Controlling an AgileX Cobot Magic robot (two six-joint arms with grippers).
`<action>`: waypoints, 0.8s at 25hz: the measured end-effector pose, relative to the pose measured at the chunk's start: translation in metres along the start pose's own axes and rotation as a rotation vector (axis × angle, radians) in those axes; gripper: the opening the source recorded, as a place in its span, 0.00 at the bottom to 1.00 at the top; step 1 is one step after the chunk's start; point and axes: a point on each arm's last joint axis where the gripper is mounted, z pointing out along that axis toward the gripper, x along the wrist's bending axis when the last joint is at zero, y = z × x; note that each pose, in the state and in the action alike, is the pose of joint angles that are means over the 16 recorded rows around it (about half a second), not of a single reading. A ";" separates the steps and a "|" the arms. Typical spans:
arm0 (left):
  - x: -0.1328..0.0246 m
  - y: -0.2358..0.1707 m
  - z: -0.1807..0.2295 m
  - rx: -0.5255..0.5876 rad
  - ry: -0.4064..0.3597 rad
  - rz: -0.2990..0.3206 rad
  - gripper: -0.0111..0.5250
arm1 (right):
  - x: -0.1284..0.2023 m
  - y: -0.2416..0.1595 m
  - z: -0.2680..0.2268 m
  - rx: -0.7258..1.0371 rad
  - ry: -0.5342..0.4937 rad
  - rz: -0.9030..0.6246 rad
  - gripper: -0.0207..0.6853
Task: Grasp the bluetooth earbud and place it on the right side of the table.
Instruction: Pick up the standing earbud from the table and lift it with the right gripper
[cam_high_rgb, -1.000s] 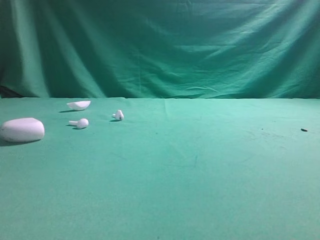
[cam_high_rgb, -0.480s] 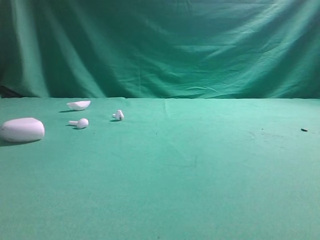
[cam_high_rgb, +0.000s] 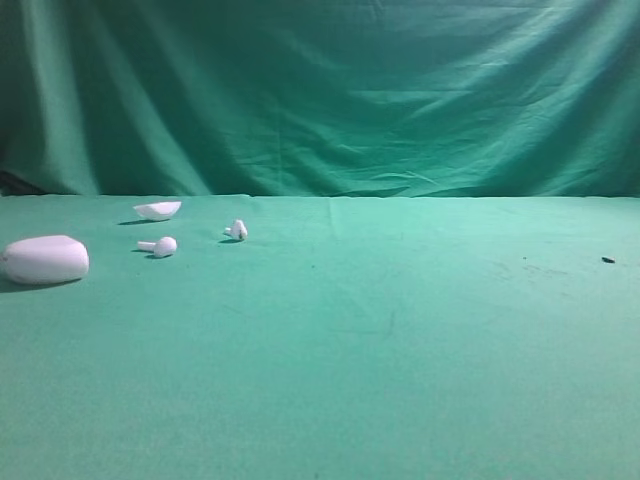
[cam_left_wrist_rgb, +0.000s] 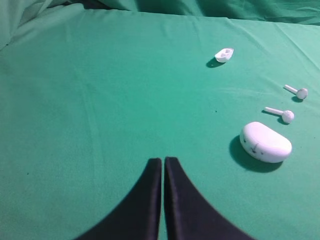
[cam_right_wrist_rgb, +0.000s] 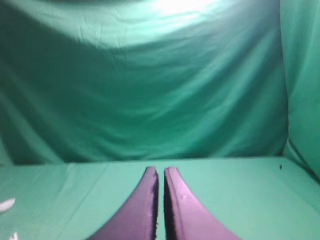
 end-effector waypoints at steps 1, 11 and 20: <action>0.000 0.000 0.000 0.000 0.000 0.000 0.02 | 0.000 0.007 0.001 0.002 0.000 0.001 0.03; 0.000 0.000 0.000 0.000 0.000 0.000 0.02 | -0.001 0.050 0.037 0.415 0.005 -0.009 0.03; 0.000 0.000 0.000 0.000 0.000 0.000 0.02 | 0.013 0.047 0.113 0.893 0.145 -0.107 0.03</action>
